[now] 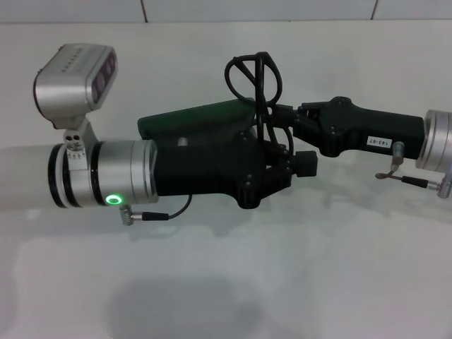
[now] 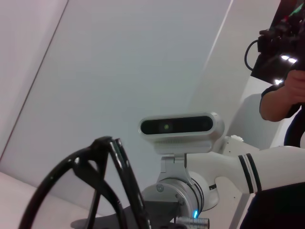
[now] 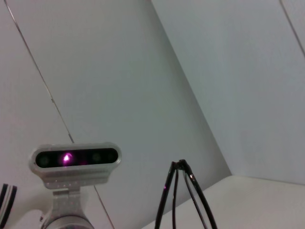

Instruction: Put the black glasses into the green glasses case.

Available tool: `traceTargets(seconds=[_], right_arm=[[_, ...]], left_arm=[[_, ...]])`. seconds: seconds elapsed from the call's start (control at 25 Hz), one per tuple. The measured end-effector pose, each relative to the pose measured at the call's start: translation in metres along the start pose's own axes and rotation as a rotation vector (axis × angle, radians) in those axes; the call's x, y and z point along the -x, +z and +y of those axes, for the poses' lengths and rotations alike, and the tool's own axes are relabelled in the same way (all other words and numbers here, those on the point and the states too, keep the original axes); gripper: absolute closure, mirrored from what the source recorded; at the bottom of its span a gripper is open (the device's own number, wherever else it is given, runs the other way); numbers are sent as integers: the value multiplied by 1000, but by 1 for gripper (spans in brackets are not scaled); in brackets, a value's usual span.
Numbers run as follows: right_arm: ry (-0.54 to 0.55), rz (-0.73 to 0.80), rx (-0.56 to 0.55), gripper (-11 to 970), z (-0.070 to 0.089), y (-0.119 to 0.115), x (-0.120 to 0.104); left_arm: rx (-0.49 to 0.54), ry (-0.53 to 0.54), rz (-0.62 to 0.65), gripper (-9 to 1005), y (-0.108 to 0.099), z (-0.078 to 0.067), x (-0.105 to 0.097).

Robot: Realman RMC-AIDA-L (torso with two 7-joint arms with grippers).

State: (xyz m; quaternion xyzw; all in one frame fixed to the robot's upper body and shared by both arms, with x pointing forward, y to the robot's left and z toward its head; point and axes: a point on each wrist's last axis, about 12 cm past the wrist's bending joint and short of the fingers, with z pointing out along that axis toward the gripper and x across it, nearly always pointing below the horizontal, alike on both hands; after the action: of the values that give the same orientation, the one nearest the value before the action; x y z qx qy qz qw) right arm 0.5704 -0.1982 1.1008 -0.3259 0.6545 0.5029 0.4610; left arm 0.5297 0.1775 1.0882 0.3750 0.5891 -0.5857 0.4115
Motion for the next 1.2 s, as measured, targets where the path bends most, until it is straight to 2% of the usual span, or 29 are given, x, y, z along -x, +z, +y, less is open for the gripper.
traceTargets(seconds=[0.52, 1.2], right_arm=[[-22, -14, 70, 929, 6, 4, 7], [-23, -12, 78, 929, 7, 4, 7]], left_arm=[[-3, -6, 6, 997, 4, 2, 1], [-10, -11, 6, 997, 6, 1, 0]])
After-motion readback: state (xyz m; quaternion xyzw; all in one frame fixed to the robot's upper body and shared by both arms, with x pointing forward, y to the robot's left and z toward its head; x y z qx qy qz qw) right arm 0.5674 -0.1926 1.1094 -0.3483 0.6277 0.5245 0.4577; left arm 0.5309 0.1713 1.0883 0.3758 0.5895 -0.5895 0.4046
